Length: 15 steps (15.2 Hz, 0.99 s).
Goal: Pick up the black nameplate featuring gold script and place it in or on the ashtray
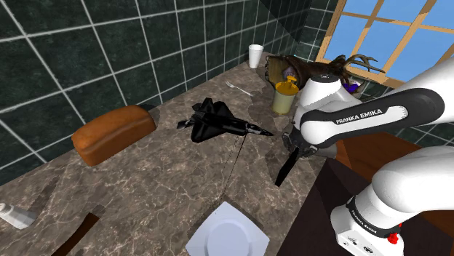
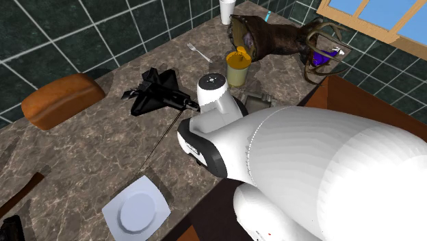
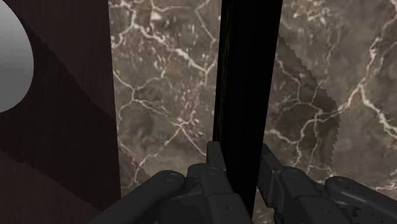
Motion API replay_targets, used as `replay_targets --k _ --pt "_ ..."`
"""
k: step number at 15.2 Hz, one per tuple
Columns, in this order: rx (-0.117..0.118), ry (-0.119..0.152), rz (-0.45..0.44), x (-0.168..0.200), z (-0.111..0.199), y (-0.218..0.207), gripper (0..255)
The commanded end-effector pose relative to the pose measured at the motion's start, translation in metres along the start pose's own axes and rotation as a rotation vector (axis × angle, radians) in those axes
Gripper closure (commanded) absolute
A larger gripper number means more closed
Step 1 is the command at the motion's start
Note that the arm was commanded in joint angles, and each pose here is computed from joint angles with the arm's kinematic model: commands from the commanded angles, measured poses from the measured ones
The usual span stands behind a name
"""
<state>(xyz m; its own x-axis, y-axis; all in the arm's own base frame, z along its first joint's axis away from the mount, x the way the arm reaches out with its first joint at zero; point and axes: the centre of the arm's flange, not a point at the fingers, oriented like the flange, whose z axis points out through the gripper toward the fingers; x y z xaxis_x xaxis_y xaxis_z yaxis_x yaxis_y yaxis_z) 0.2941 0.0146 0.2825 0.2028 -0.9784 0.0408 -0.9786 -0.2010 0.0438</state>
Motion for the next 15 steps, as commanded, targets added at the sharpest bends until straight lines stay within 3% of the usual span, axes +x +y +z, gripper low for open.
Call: replay_targets --k 1,5,15 --pt "-0.001 0.0 0.0 0.0 0.0 0.0 255" --pt "-0.001 0.0 0.0 0.0 0.0 0.0 255" --pt "-0.001 0.0 0.0 0.002 -0.052 0.003 255"
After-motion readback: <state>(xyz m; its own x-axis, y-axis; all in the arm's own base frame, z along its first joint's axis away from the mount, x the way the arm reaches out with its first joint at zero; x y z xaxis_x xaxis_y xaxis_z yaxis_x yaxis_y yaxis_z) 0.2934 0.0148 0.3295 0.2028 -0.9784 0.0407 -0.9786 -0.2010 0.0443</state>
